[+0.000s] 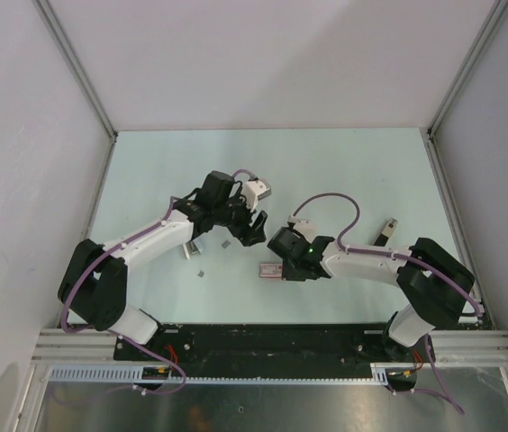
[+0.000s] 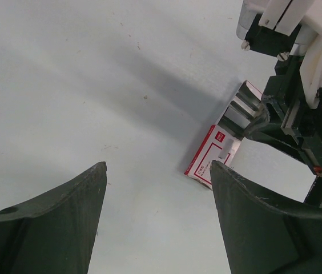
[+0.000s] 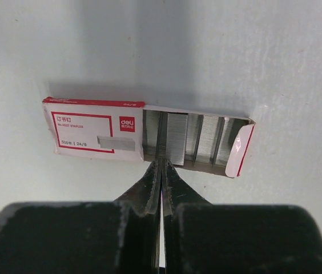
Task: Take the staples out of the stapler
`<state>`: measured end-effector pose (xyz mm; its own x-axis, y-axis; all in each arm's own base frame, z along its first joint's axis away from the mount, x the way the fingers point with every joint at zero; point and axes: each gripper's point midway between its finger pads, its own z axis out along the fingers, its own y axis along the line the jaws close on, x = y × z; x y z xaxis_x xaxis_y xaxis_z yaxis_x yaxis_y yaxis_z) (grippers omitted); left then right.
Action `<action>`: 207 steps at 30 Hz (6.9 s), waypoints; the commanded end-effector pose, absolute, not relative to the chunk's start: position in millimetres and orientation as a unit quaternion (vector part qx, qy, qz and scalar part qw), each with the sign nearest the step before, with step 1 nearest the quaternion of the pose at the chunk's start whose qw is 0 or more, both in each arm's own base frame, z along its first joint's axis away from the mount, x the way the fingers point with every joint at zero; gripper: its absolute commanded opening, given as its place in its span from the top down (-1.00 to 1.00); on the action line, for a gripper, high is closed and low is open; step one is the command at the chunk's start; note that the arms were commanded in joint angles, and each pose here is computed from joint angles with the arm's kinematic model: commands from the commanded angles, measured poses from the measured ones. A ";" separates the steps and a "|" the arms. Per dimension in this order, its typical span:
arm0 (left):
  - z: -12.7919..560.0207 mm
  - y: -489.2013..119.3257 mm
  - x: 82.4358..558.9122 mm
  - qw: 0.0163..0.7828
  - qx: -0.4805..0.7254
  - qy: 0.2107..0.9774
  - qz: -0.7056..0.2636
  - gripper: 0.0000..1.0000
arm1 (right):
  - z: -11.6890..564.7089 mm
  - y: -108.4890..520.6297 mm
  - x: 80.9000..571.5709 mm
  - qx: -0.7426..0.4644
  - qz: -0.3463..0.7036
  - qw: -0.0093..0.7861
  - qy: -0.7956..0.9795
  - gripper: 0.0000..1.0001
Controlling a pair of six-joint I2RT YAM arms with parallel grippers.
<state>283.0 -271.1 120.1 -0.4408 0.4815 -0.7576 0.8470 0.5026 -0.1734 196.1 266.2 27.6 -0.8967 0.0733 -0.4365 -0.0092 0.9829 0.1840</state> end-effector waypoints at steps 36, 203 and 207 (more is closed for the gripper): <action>28.1 -182.5 300.5 0.245 0.419 0.873 -0.049 -0.48 | 115.9 269.3 241.0 0.045 0.215 0.352 0.910 0.55; 385.0 -295.2 218.3 0.213 0.279 0.612 -0.709 0.81 | 392.8 309.1 229.7 0.003 0.618 0.514 0.595 0.72; 384.0 -294.0 215.3 0.218 0.284 0.610 -0.707 0.49 | 391.3 308.9 230.2 0.004 0.616 0.514 0.597 0.81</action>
